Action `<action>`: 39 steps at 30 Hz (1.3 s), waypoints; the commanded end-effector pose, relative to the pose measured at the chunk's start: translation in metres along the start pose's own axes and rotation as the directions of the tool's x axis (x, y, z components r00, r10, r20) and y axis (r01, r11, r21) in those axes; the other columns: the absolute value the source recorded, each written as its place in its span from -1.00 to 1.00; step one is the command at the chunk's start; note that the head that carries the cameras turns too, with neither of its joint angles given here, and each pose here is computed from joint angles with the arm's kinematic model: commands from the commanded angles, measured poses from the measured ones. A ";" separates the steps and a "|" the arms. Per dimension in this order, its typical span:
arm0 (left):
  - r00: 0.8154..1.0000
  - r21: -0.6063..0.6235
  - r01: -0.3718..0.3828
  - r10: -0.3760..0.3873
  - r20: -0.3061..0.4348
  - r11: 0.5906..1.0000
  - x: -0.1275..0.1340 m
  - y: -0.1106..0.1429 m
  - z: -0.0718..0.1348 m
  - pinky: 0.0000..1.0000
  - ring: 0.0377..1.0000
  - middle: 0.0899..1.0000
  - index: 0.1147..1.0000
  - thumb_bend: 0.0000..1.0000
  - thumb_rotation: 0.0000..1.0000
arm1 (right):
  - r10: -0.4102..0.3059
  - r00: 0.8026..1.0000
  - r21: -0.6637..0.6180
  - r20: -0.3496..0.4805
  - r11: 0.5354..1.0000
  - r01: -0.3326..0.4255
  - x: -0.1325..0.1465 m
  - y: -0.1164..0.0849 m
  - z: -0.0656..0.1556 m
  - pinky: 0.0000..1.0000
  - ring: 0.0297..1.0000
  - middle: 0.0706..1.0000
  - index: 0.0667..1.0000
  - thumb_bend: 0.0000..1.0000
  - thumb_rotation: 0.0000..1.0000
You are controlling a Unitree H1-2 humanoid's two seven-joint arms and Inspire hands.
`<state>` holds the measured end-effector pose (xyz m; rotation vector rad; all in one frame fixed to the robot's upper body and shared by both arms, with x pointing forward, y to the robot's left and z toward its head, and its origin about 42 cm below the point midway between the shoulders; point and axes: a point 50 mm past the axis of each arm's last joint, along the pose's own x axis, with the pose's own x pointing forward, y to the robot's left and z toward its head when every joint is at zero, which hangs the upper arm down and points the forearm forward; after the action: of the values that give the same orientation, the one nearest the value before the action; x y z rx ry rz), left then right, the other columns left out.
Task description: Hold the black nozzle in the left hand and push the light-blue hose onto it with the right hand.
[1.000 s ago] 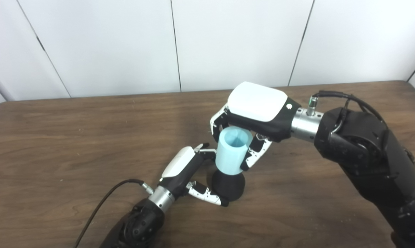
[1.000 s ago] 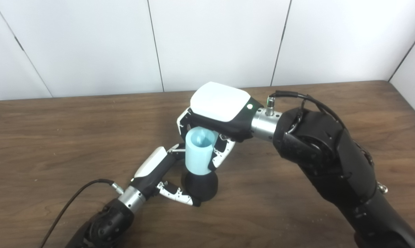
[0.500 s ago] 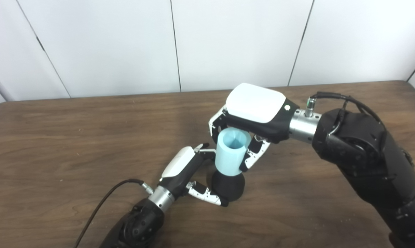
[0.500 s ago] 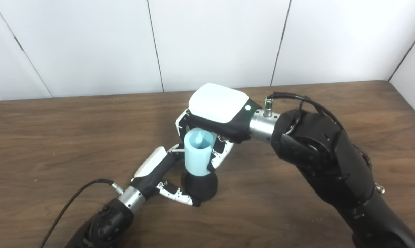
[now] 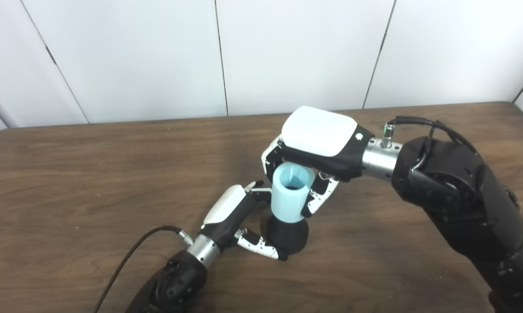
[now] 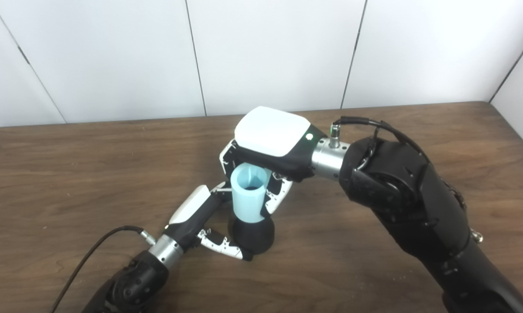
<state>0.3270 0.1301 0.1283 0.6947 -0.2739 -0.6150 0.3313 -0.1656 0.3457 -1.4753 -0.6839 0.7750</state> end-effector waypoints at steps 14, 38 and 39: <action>0.988 0.016 0.125 -0.123 -0.097 0.992 -0.013 -0.020 -0.017 0.93 0.49 -0.10 -0.17 0.05 -1.00 | -0.034 0.999 -0.039 0.019 0.999 0.035 0.001 -0.014 0.004 -0.73 -0.58 -0.04 -0.14 0.05 -1.00; 0.988 0.017 0.121 -0.119 -0.096 0.993 -0.012 -0.019 -0.014 0.93 0.49 -0.10 -0.17 0.05 -1.00 | 0.007 1.000 -0.001 0.002 1.000 -0.007 0.004 0.004 -0.002 -0.75 -0.64 -0.16 -0.08 0.06 -1.00; 0.988 0.016 0.120 -0.118 -0.096 0.993 -0.012 -0.018 -0.014 0.93 0.49 -0.10 -0.17 0.05 -1.00 | 0.008 1.000 0.000 0.002 1.000 -0.008 0.004 0.005 -0.002 -0.75 -0.63 -0.14 -0.09 0.06 -1.00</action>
<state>0.3269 0.1302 0.1285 0.6952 -0.2729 -0.6145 0.3347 -0.1659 0.3406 -1.4686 -0.6700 0.7781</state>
